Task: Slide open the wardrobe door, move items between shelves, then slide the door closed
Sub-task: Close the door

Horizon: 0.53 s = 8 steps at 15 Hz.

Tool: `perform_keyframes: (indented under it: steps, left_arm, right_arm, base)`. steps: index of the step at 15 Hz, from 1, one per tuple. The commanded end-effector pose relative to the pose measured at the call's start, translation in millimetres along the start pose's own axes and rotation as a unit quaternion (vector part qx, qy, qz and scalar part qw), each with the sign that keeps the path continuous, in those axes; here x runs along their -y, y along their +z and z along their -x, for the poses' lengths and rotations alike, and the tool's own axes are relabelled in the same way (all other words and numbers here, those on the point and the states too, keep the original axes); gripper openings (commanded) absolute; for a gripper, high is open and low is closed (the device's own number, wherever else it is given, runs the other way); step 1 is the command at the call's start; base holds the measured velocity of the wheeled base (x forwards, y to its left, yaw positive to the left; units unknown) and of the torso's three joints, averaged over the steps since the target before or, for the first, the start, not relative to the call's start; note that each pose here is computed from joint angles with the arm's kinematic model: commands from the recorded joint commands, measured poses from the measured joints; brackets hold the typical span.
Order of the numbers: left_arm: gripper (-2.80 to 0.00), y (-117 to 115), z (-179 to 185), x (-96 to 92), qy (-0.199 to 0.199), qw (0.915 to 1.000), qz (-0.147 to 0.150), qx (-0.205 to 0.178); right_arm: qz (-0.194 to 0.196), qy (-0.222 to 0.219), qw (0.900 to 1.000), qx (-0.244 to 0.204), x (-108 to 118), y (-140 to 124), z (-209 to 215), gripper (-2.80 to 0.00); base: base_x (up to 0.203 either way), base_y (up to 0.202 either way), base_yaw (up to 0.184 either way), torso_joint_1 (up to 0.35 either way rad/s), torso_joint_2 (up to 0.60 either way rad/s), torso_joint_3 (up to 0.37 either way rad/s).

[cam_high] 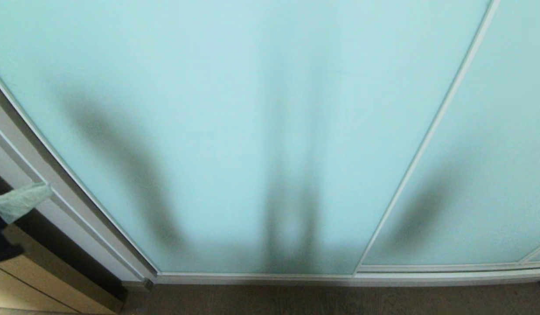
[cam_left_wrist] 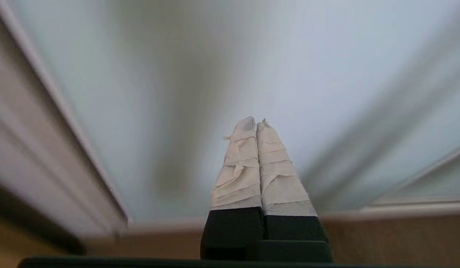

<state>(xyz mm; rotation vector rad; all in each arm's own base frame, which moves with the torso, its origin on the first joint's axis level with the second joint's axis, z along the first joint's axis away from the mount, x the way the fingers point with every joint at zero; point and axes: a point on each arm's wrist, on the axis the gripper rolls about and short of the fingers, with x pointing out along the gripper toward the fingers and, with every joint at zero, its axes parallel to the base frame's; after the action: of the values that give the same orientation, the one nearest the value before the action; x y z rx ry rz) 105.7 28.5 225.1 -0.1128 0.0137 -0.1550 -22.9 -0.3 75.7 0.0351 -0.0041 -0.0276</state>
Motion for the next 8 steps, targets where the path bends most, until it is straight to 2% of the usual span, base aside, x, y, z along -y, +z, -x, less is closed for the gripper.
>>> perform_keyframes:
  steps: [1,3,4,6,7,8]
  left_arm:
    - [-2.80,-16,37,18.7,0.012,0.9990,-0.021,0.038]
    - [-2.80,-27,55,28.2,0.011,0.9980,-0.032,0.054]
    - [-2.80,-33,64,33.3,-0.010,0.9985,-0.030,0.043]
    - [-2.80,-47,76,42.9,-0.091,0.9955,0.003,-0.023]
    - [-2.80,-49,82,47.0,-0.119,0.9919,0.014,-0.042]
    - [-2.80,-47,85,49.8,-0.130,0.9905,0.013,-0.043]
  right_arm:
    - [0.000,0.000,1.000,0.000,0,0,0,-2.80]
    - [0.000,0.000,1.000,0.000,0,0,0,-2.80]
    - [0.000,0.000,1.000,0.000,0,0,0,-2.80]
    - [0.000,0.000,1.000,-0.001,0,0,0,-2.80]
    - [0.000,0.000,1.000,-0.001,0,0,0,-2.80]
    - [0.000,0.000,1.000,0.000,0,0,0,-2.80]
  base:
    - [0.000,0.000,0.000,0.000,0.00,0.000]
    - [0.000,0.000,0.000,0.000,0.00,0.000]
    - [0.000,0.000,0.000,0.000,0.00,0.000]
    - [0.000,0.000,0.000,0.000,0.00,0.000]
    - [0.000,0.000,0.000,0.000,0.00,0.000]
    - [0.000,0.000,0.000,0.000,0.00,0.000]
